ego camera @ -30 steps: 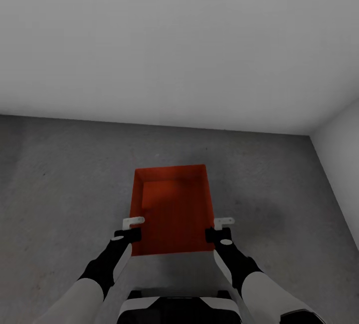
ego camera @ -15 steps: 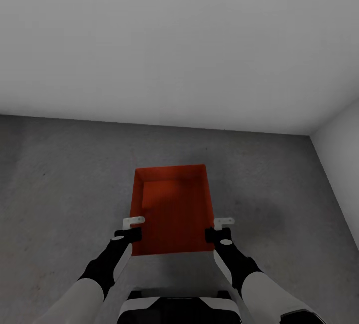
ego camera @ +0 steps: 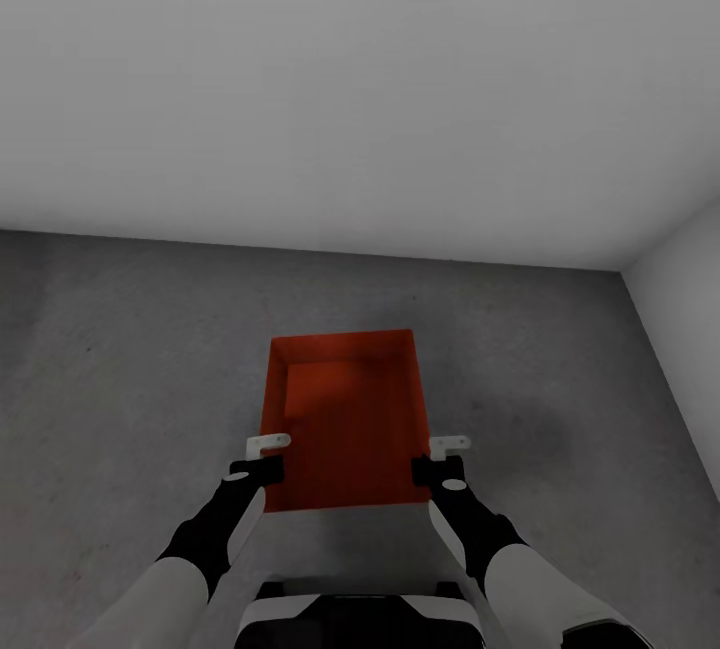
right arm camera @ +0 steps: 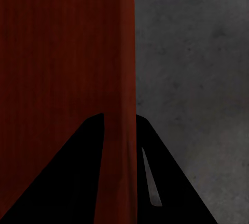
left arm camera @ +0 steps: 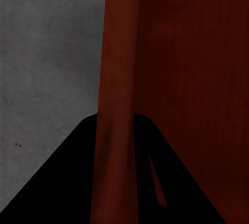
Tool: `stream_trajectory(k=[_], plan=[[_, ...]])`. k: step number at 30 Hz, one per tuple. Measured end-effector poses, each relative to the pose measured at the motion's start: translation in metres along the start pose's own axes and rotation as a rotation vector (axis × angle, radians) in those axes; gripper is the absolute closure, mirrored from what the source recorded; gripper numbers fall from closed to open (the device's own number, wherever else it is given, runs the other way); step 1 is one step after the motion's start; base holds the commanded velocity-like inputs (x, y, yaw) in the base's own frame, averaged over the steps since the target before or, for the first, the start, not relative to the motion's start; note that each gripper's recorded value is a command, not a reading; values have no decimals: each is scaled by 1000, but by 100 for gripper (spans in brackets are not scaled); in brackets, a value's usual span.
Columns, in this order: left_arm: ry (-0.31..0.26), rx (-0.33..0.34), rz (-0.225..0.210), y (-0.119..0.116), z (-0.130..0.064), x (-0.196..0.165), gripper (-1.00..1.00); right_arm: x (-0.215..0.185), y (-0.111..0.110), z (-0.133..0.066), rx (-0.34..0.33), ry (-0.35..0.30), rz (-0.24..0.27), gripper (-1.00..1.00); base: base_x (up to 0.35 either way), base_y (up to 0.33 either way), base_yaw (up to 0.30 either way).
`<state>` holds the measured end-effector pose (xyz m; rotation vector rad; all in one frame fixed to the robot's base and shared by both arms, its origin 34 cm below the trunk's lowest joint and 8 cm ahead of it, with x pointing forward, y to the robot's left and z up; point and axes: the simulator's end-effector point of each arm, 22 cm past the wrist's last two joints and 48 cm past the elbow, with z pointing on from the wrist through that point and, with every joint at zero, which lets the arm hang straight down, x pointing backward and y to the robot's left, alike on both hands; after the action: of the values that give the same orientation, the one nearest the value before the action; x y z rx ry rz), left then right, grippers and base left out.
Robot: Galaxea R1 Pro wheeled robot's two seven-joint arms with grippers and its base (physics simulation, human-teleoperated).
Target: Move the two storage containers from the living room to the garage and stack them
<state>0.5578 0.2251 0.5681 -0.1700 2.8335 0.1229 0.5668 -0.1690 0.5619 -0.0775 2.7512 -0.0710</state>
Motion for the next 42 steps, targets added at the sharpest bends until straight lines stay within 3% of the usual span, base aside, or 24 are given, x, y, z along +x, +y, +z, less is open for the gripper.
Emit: stream_trajectory(k=[42], plan=[[2, -1, 0, -5, 39, 0, 100, 3, 1, 39, 0, 2, 0, 100, 0, 0, 0]])
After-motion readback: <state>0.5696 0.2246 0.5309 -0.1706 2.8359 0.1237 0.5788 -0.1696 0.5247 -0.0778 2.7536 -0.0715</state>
